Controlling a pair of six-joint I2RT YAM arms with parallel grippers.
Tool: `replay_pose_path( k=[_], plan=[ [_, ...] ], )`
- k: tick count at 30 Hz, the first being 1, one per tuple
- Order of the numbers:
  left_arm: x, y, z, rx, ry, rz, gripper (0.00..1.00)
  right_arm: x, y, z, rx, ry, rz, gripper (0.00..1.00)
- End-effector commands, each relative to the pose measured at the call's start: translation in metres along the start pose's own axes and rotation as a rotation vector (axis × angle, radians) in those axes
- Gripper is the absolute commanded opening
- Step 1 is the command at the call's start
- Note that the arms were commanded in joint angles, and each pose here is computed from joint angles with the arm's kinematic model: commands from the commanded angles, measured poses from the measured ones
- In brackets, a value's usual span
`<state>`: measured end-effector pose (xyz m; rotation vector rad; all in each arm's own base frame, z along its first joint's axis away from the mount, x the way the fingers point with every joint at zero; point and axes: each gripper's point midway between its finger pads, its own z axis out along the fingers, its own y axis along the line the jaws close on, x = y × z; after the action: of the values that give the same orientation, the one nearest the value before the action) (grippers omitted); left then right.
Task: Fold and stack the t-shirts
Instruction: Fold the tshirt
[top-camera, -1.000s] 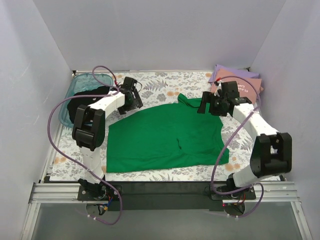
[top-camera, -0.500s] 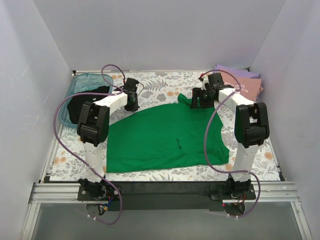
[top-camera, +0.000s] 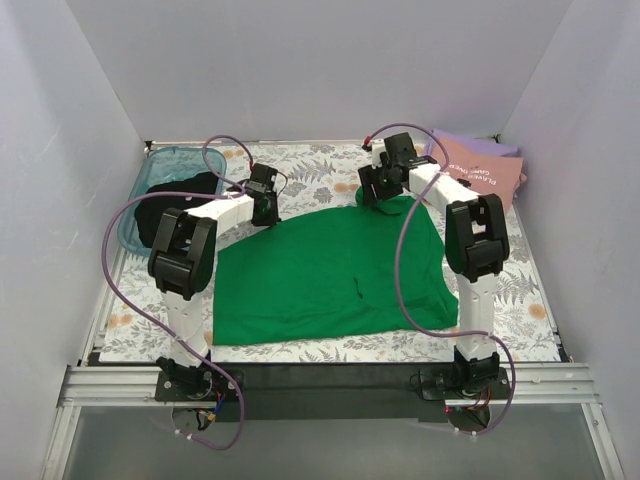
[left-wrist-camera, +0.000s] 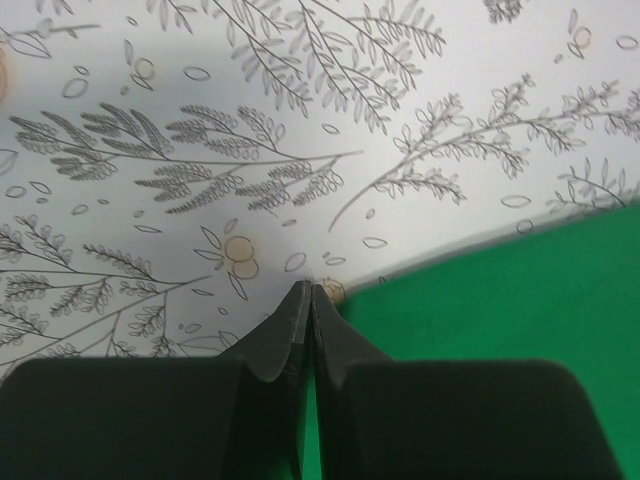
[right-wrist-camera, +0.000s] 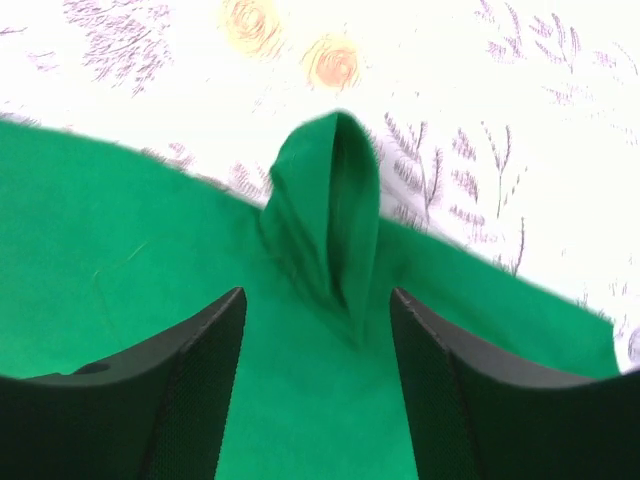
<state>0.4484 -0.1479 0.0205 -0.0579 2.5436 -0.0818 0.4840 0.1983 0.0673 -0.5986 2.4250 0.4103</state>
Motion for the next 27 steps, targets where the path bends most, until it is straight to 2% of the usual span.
replay_pose_path(
  k=[1,2,4,7,8,10,11,17,18,24,25,27],
  plan=[
    [-0.003,-0.011,-0.016,0.054,-0.024,0.019,0.0,-0.007,-0.019,0.01,0.049,0.019,-0.034,0.64],
    [-0.004,-0.011,-0.016,0.053,-0.028,0.017,0.0,-0.009,-0.019,0.012,0.047,0.019,-0.037,0.59],
    [-0.005,-0.012,-0.017,0.056,-0.037,0.017,0.0,-0.012,-0.022,0.018,0.057,0.025,-0.035,0.57],
    [-0.006,-0.012,-0.017,0.051,-0.047,0.019,0.0,-0.015,-0.027,0.02,0.075,0.026,-0.04,0.45],
    [-0.006,-0.011,-0.017,0.045,-0.051,0.02,0.0,-0.017,-0.026,0.02,0.073,0.022,-0.043,0.33],
    [-0.007,-0.01,-0.018,0.041,-0.057,0.015,0.0,-0.017,-0.024,0.018,0.059,0.021,-0.05,0.22],
    [-0.009,-0.011,-0.02,0.042,-0.063,0.012,0.0,-0.015,-0.022,0.017,0.052,0.025,-0.055,0.02],
    [-0.016,-0.006,-0.036,0.022,-0.109,-0.029,0.0,-0.017,-0.007,-0.021,0.036,-0.006,-0.056,0.01],
    [-0.016,-0.003,-0.038,0.009,-0.116,-0.035,0.0,-0.001,-0.004,-0.022,0.035,0.025,-0.045,0.01],
    [-0.005,-0.001,-0.056,0.0,-0.135,-0.067,0.0,0.029,0.019,-0.058,0.057,0.047,-0.018,0.01],
    [-0.003,-0.002,-0.058,0.002,-0.14,-0.069,0.0,0.052,0.022,-0.058,0.065,0.092,0.001,0.01],
    [0.006,-0.004,-0.061,0.008,-0.136,-0.073,0.0,0.061,0.03,-0.074,0.08,0.083,0.031,0.01]
  ],
)
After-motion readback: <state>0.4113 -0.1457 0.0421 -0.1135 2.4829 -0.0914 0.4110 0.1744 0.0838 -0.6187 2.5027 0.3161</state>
